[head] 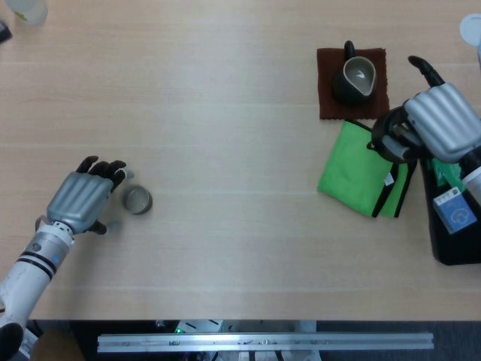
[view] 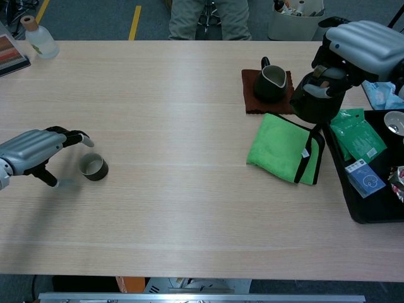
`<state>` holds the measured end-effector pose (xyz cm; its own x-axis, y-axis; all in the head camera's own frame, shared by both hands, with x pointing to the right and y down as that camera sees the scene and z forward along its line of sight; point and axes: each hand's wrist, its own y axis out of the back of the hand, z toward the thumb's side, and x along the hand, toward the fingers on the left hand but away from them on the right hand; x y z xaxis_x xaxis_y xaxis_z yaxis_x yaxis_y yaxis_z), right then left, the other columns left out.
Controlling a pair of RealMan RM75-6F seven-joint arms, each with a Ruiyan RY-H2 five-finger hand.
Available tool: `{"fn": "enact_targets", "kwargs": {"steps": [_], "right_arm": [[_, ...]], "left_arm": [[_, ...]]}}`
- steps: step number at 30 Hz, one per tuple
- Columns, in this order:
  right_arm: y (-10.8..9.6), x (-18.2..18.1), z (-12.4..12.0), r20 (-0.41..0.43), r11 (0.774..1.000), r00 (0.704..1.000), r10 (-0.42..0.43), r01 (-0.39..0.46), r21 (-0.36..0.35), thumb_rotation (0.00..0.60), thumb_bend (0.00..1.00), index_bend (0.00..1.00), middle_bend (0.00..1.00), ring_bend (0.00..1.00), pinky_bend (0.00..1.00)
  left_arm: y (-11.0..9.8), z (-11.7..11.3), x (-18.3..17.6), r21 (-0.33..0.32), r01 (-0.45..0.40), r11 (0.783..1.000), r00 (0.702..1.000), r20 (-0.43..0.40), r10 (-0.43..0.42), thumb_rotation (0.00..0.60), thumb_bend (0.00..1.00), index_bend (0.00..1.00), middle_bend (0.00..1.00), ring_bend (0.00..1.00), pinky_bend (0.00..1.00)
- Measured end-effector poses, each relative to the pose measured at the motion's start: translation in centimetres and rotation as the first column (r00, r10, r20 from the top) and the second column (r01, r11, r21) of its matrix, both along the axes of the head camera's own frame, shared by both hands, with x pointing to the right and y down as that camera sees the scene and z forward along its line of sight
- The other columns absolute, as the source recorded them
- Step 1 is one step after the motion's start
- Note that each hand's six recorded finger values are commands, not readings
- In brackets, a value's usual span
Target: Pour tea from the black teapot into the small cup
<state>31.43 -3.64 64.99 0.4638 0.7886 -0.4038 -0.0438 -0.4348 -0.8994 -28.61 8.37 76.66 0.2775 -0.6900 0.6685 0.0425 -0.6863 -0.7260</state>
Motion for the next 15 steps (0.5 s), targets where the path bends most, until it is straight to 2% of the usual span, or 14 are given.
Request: {"fn": "enact_targets", "kwargs": {"steps": [9, 15], "right_arm": [[0.0, 0.3, 0.0, 0.0, 1.0, 1.0, 0.005, -0.005, -0.004, 0.546, 0.29, 1.0, 0.91, 0.87, 0.01], [0.0, 0.4, 0.1, -0.001, 1.0, 1.0, 0.008, -0.008, -0.007, 0.546, 0.29, 1.0, 0.91, 0.87, 0.01]], "left_arm": [[-0.4, 1.2, 0.7, 0.017, -0.019, 1.0, 1.0, 0.013, 0.018, 0.6, 0.23, 0.22, 0.13, 0.14, 0.07], [-0.2, 1.7, 0.9, 0.005, -0.017, 1.0, 1.0, 0.013, 0.017, 0.6, 0.23, 0.22, 0.14, 0.14, 0.07]]}}
